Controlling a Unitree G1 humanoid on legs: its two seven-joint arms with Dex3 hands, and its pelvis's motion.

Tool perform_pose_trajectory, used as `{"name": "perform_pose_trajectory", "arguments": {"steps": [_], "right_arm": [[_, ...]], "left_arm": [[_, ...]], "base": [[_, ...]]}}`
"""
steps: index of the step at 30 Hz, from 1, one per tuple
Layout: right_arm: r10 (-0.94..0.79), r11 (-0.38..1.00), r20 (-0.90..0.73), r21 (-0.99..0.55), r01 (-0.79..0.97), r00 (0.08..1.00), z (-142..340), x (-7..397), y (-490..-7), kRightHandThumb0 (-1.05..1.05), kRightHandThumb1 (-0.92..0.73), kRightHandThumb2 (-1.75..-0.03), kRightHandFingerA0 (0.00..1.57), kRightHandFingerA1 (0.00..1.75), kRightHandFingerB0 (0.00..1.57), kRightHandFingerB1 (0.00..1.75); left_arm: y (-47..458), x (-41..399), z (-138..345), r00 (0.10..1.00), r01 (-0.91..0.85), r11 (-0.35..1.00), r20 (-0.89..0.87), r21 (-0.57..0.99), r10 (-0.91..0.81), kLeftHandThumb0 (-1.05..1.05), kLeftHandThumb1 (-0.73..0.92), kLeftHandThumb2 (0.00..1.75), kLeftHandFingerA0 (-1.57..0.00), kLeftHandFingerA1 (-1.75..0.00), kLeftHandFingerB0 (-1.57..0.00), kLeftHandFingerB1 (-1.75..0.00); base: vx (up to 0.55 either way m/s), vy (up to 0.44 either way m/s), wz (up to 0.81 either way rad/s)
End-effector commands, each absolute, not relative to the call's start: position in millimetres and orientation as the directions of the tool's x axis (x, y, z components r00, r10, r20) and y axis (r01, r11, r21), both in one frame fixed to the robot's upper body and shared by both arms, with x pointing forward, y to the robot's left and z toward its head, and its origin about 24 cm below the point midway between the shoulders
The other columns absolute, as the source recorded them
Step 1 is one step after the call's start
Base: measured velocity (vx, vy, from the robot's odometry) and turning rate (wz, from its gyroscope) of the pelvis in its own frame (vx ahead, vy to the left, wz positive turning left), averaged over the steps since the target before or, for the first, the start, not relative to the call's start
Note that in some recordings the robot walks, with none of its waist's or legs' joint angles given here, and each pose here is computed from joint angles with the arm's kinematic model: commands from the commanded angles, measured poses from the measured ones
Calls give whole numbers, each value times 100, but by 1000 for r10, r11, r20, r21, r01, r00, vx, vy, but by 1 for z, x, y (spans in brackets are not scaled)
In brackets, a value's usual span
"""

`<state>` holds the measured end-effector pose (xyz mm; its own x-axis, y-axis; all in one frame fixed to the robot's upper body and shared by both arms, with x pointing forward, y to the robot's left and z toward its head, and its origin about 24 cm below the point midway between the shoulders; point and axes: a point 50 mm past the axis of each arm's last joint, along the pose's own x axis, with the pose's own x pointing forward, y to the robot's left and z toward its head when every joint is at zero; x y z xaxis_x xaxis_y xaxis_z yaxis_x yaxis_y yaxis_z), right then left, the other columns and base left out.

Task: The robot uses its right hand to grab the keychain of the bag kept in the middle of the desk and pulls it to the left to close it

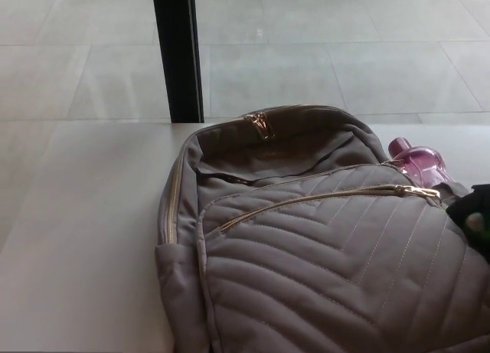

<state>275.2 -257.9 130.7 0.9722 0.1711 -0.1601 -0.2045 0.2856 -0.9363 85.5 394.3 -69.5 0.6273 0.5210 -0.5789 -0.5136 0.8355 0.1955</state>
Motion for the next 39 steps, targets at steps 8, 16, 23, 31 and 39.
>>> {"name": "perform_pose_trajectory", "arguments": {"steps": [8, 16, 23, 31, 39], "right_arm": [[138, 251, -280, -918, -307, 950, 97, 260, -277, -15, -61, -103, 92, 148, 94, 106], [152, 434, -127, -882, -181, 980, 95, 259, -261, -18, -59, -109, 111, 140, 90, 125], [50, 708, 68, -706, 12, 996, 98, 266, -249, -2, -56, -113, 80, 175, 66, 167], [65, 713, 103, -701, 26, 993, 111, 277, -235, -6, -50, -119, 118, 145, 100, 131], [139, 664, 154, -748, 23, 978, 134, 291, -227, -8, -53, -113, 118, 143, 98, 127]], "left_arm": [[399, 85, -63, 660, -485, 852, -558, 195, 503, -101, 64, 76, -78, -118, -63, -106], [402, 85, -62, 664, -495, 853, -562, 165, 494, -104, 64, 75, -79, -118, -65, -105], [400, 86, -62, 657, -468, 856, -560, 222, 505, -104, 50, 106, -79, -114, -64, -100], [400, 83, -63, 655, -474, 856, -567, 206, 499, -103, 69, 75, -76, -120, -62, -105], [400, 84, -64, 654, -474, 857, -570, 204, 498, -101, 71, 76, -78, -120, -59, -105]], "base": [[0, 0, 0], [0, 0, 0], [0, 0, 0], [0, 0, 0], [0, 0, 0]]}}
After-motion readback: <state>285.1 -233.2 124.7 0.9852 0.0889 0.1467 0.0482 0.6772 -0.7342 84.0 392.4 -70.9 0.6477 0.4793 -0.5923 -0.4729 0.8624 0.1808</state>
